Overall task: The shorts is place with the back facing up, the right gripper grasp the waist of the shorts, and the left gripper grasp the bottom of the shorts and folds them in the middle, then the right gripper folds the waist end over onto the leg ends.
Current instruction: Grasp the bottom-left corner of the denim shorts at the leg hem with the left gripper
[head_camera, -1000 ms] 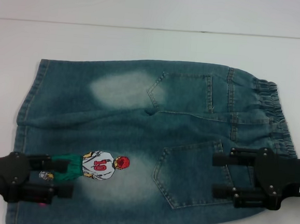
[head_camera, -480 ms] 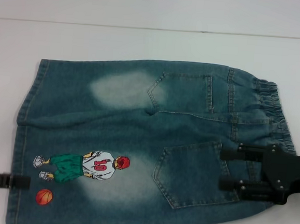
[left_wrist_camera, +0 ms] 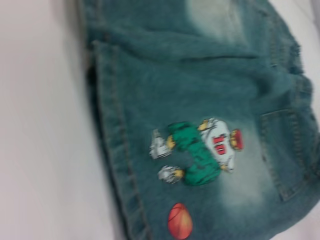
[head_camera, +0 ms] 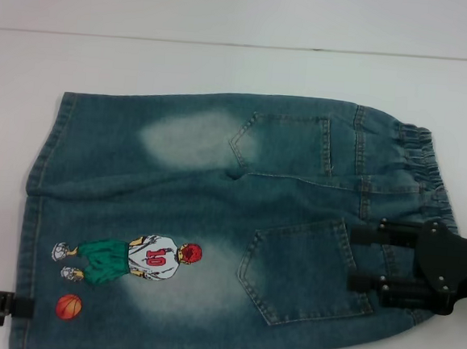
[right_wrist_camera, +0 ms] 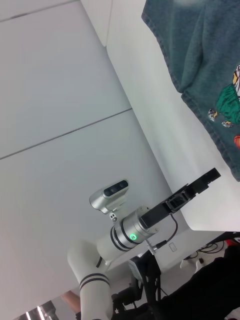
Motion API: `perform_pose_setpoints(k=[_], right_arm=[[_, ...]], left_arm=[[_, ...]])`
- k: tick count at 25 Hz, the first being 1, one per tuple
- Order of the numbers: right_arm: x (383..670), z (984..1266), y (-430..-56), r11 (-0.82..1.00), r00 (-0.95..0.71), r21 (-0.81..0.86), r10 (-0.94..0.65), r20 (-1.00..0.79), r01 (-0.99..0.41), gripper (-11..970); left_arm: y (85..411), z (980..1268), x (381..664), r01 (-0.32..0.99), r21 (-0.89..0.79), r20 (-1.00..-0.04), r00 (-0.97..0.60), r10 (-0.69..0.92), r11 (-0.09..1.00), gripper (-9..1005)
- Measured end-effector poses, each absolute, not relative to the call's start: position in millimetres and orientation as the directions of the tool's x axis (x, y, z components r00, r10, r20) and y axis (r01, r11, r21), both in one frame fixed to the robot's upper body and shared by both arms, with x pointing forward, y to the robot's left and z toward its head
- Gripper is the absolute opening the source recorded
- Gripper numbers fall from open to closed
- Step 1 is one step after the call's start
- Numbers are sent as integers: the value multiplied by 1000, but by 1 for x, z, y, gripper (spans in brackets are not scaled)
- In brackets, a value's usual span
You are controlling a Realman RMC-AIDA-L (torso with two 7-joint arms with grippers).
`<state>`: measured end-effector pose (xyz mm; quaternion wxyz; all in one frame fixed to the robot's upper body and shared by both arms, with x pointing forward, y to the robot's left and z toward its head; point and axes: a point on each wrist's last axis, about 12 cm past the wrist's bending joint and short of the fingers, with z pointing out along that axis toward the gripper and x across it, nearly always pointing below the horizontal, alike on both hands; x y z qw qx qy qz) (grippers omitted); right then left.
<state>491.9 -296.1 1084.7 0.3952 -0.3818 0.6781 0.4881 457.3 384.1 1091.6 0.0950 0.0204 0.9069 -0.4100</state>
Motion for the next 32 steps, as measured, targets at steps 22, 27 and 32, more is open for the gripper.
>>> perform_pose_setpoints(k=[22, 27, 32], right_arm=[[493, 1085, -297, 236, -374, 338, -130, -918, -911, 763], [492, 1085, -298, 238, -374, 337, -130, -918, -911, 762], [491, 1084, -299, 243, -376, 339, -127, -918, -909, 763]], left_arm=[[384, 1080, 460, 5, -681, -63, -997, -51, 733, 885], [381, 1078, 461, 10, -684, -61, -997, -44, 729, 885], [374, 1076, 464, 21, -691, -50, -999, -19, 723, 885]])
